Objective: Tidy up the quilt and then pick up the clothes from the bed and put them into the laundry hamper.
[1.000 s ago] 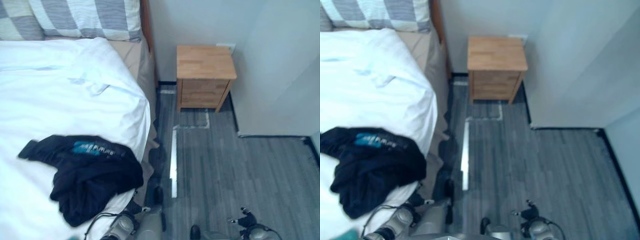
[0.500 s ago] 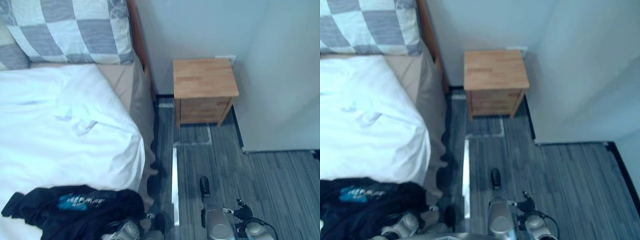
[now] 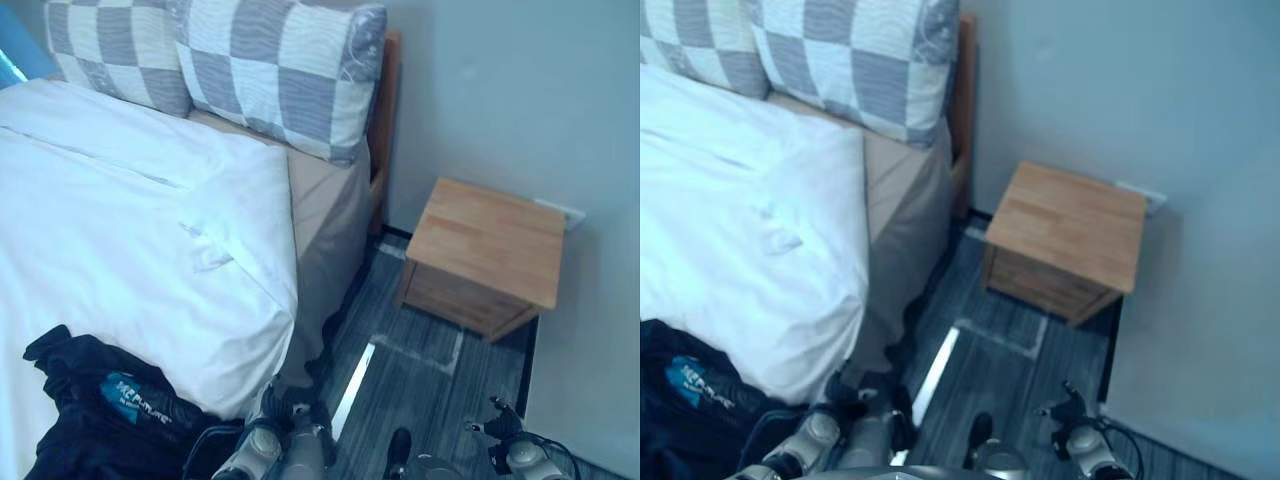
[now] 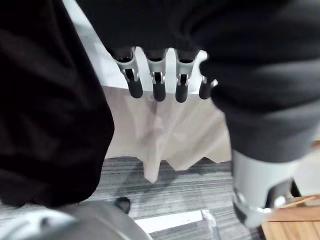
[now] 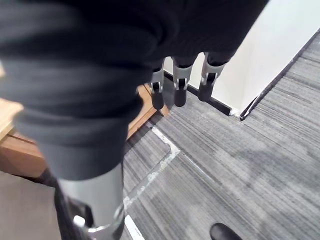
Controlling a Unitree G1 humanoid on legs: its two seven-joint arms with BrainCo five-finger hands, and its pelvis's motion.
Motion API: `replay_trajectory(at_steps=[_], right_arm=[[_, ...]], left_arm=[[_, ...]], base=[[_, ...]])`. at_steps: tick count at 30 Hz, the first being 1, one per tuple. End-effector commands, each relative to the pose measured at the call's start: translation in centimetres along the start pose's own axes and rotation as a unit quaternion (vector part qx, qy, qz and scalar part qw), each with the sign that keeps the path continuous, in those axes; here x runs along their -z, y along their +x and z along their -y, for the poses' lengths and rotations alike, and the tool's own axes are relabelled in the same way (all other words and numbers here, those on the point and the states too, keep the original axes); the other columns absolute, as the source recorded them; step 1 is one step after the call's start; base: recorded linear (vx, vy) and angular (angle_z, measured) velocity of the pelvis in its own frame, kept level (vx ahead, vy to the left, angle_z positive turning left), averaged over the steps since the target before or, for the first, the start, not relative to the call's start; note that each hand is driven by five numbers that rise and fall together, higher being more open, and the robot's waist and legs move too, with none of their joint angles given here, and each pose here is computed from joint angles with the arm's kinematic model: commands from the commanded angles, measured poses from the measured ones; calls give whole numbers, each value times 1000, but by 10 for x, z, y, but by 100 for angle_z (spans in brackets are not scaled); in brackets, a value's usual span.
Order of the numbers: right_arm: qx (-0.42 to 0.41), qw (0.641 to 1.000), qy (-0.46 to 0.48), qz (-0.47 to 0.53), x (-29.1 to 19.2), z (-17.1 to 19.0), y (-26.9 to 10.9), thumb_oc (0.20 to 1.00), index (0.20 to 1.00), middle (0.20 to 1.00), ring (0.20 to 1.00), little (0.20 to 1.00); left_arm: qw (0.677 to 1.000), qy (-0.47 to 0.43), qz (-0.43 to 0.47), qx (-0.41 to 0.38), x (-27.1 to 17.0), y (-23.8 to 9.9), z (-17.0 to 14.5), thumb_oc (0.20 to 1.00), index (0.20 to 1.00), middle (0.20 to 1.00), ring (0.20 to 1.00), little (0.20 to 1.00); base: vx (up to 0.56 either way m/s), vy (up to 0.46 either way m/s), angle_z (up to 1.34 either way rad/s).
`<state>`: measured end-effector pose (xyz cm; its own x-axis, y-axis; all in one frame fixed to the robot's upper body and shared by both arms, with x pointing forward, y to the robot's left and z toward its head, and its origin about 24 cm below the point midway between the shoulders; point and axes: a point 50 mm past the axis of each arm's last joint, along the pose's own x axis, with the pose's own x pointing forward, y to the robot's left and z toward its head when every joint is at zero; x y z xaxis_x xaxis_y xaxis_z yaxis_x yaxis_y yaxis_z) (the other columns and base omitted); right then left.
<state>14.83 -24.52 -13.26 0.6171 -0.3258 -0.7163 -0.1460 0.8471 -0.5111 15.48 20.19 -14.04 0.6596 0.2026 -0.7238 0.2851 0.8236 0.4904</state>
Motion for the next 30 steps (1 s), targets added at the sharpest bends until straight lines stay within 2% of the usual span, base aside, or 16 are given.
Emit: replay_trajectory(at_steps=[1, 4, 6, 7, 9, 11, 12, 14, 15, 18, 22, 25, 26, 29, 30], right_arm=[[65, 995, 25, 66, -30, 37, 6, 1000, 1000, 1000, 1000, 1000], [149, 967, 18, 204, -83, 92, -7, 1000, 1000, 1000, 1000, 1000], [193, 948, 3, 252, -97, 121, -20, 1000, 1000, 1000, 1000, 1000], [234, 929, -18, 286, -107, 147, -33, 1000, 1000, 1000, 1000, 1000], [257, 920, -39, 293, -111, 161, -38, 1000, 1000, 1000, 1000, 1000], [300, 879, -67, 364, -138, 184, -64, 1000, 1000, 1000, 1000, 1000], [321, 844, -78, 422, -164, 196, -83, 1000, 1000, 1000, 1000, 1000], [321, 844, -78, 422, -164, 196, -84, 1000, 1000, 1000, 1000, 1000], [328, 812, -86, 474, -191, 201, -98, 1000, 1000, 1000, 1000, 1000], [339, 779, -107, 517, -222, 206, -111, 1000, 1000, 1000, 1000, 1000], [355, 760, -133, 529, -242, 210, -119, 1000, 1000, 1000, 1000, 1000], [369, 764, -138, 511, -239, 217, -116, 1000, 1000, 1000, 1000, 1000], [365, 785, -116, 487, -248, 220, -102, 1000, 1000, 1000, 1000, 1000], [363, 802, -94, 464, -251, 225, -91, 1000, 1000, 1000, 1000, 1000], [341, 827, -77, 441, -247, 218, -76, 1000, 1000, 1000, 1000, 1000]], left_arm=[[999, 21, -35, -12, 22, -3, -12, 1000, 1000, 1000, 1000, 1000], [997, 6, -68, -42, 45, -9, -29, 1000, 1000, 1000, 1000, 1000], [997, 7, -66, -49, 48, -11, -32, 1000, 1000, 1000, 1000, 1000], [996, 17, -76, -51, 55, -12, -36, 1000, 1000, 1000, 1000, 1000], [994, 29, -86, -55, 61, -14, -41, 1000, 1000, 1000, 1000, 1000], [994, 33, -93, -53, 68, -17, -44, 1000, 1000, 1000, 1000, 1000], [993, 11, -96, -61, 73, -20, -43, 1000, 1000, 1000, 1000, 1000], [993, 10, -97, -61, 73, -21, -43, 1000, 1000, 1000, 1000, 1000], [993, -10, -100, -61, 78, -25, -39, 1000, 1000, 1000, 1000, 1000], [994, -10, -93, -55, 73, -23, -35, 1000, 1000, 1000, 1000, 1000], [997, 34, -24, -58, 44, -13, -51, 1000, 1000, 1000, 1000, 1000], [998, 36, -25, -55, 45, -13, -53, 1000, 1000, 1000, 1000, 1000], [996, 50, -21, -66, 42, -11, -63, 1000, 1000, 1000, 1000, 1000], [995, 41, -22, -83, 39, -8, -73, 1000, 1000, 1000, 1000, 1000], [994, 24, -32, -98, 41, -7, -78, 1000, 1000, 1000, 1000, 1000]], base=[[161, -23, 114], [218, -135, 105], [231, -267, 173], [225, -248, 246], [153, -233, 263], [141, -421, 187], [117, -402, 140], [31, -254, 121], [-1, -343, 92], [-107, -306, 62], [-207, -191, 142], [-107, -142, 90], [-160, -92, 78], [-171, -31, 45], [-78, 13, 61]])
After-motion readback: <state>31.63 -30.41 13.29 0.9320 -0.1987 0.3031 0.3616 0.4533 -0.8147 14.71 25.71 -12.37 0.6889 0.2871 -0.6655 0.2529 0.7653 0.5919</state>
